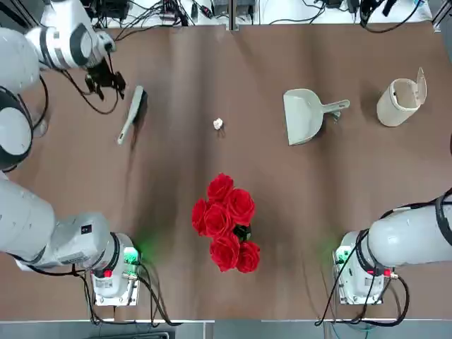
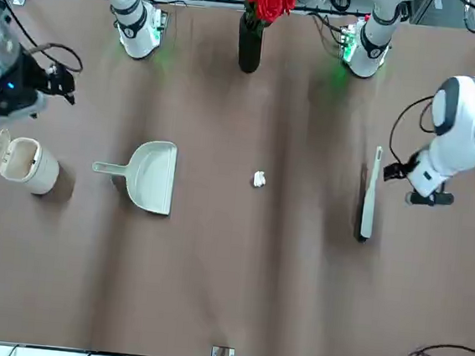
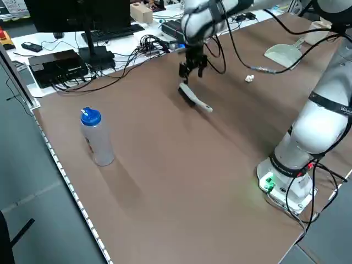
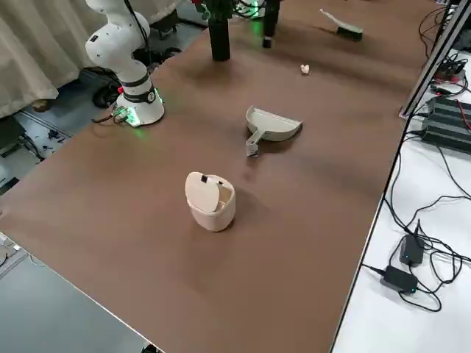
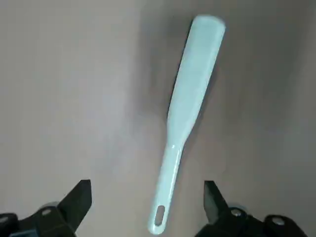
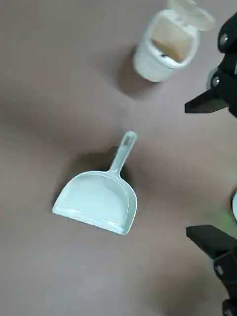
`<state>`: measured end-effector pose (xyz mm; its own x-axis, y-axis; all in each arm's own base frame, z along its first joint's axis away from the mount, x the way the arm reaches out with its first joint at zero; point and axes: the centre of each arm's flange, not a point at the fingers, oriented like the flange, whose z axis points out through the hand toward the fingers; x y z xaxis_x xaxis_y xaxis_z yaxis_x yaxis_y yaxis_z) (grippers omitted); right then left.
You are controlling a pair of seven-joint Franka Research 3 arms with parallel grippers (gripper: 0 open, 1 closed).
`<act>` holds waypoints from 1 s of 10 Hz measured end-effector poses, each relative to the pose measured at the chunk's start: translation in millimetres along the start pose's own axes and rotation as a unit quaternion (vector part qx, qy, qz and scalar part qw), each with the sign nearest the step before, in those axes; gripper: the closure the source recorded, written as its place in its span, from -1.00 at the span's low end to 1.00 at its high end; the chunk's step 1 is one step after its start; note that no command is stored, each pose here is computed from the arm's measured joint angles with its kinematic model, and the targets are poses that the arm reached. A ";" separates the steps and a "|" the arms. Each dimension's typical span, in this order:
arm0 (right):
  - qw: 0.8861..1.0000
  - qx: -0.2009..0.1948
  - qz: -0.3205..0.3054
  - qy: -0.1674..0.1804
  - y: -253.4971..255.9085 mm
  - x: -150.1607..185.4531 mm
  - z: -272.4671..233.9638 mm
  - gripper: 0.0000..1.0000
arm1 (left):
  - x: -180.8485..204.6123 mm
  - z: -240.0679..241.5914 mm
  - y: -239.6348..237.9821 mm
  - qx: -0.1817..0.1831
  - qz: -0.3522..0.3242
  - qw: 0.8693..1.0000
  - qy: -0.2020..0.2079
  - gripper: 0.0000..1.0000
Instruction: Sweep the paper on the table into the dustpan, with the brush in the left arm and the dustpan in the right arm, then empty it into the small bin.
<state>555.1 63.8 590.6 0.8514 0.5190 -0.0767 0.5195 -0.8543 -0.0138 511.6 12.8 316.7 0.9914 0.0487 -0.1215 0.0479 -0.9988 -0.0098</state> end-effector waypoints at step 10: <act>0.916 -0.066 -0.395 -0.028 32.3 -13.7 254.1 -1.00 | -36.8 94.8 4.4 0.019 0.034 0.999 -0.026 -0.43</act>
<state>541.8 21.9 337.8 0.2023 0.9686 -0.1448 0.9793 -0.1996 0.0332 463.8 7.0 227.1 0.9844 -0.0173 -0.1753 -0.0242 -0.9990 -0.0375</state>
